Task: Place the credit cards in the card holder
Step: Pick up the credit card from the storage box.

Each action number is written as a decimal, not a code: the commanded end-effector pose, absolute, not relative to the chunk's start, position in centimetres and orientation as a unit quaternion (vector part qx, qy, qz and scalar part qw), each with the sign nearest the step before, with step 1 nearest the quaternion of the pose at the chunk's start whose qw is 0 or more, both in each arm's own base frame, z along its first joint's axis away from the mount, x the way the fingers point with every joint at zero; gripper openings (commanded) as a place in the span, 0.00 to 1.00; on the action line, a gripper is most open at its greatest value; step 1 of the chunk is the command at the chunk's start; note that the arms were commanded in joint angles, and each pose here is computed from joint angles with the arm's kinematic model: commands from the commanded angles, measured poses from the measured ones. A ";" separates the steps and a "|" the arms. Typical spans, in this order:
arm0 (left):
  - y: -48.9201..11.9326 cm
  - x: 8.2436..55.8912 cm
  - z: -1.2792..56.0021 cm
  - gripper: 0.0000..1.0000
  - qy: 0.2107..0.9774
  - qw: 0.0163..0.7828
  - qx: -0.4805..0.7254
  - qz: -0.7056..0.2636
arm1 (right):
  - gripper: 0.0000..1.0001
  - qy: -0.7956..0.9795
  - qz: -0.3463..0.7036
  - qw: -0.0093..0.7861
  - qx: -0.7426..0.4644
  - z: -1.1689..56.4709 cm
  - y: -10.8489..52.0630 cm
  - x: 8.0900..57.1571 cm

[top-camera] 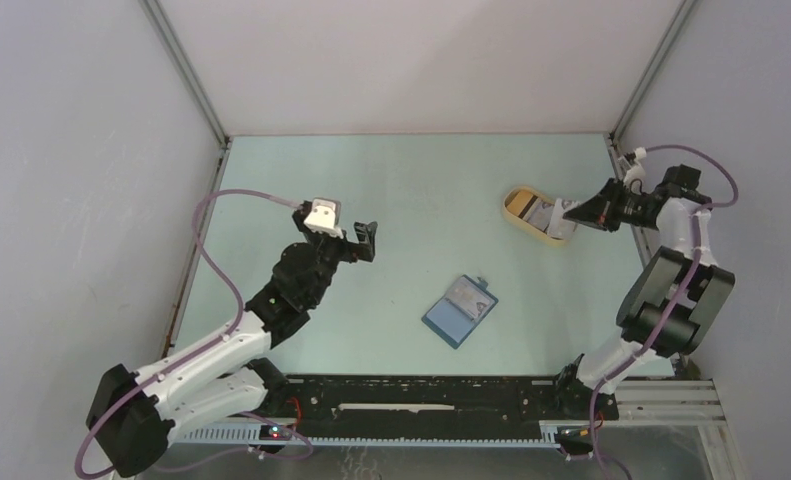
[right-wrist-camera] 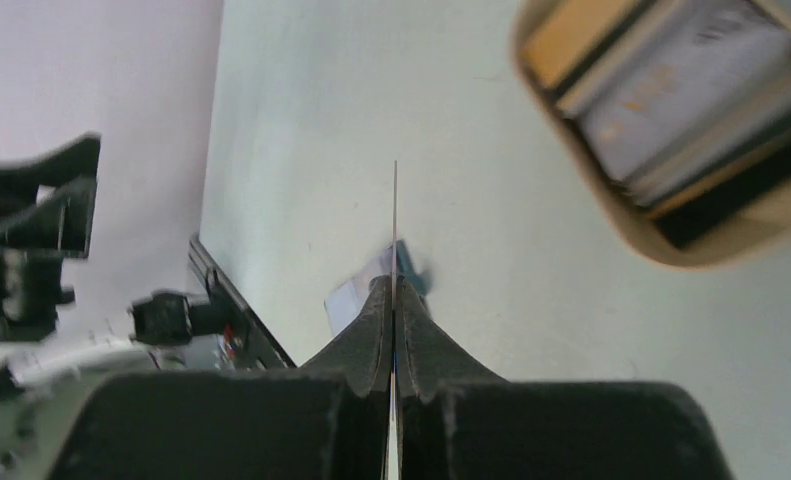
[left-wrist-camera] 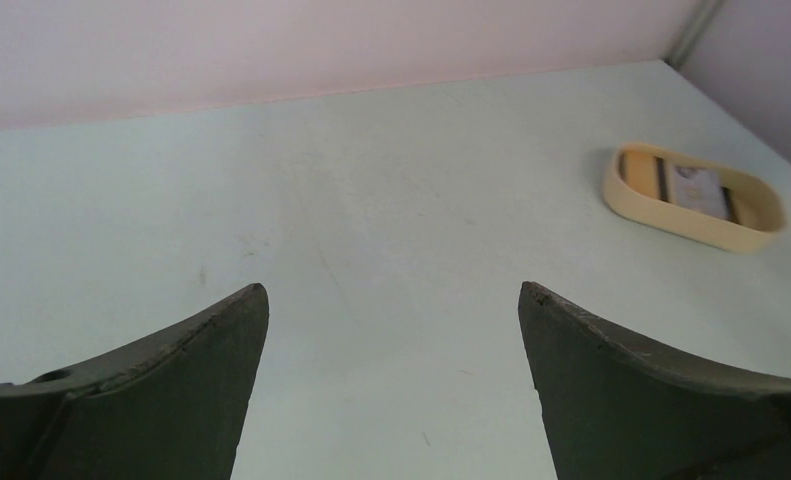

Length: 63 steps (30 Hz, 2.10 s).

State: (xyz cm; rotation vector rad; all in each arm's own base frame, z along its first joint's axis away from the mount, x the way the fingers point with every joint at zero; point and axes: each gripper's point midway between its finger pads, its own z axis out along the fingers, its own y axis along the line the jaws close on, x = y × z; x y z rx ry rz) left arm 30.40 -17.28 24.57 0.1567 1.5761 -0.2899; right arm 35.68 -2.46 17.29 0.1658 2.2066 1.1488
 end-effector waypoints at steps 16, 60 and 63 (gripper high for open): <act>-27.2 16.9 28.5 0.95 0.537 0.591 0.208 -0.565 | 0.00 0.592 0.495 0.440 -0.459 29.2 17.5 19.5; -39.9 15.4 23.7 0.00 0.533 0.522 0.328 -0.580 | 0.12 0.577 0.574 0.323 -0.482 24.2 21.6 16.1; -39.4 15.3 23.2 0.00 0.540 0.518 0.325 -0.579 | 0.40 0.583 0.560 0.329 -0.488 24.2 21.5 16.2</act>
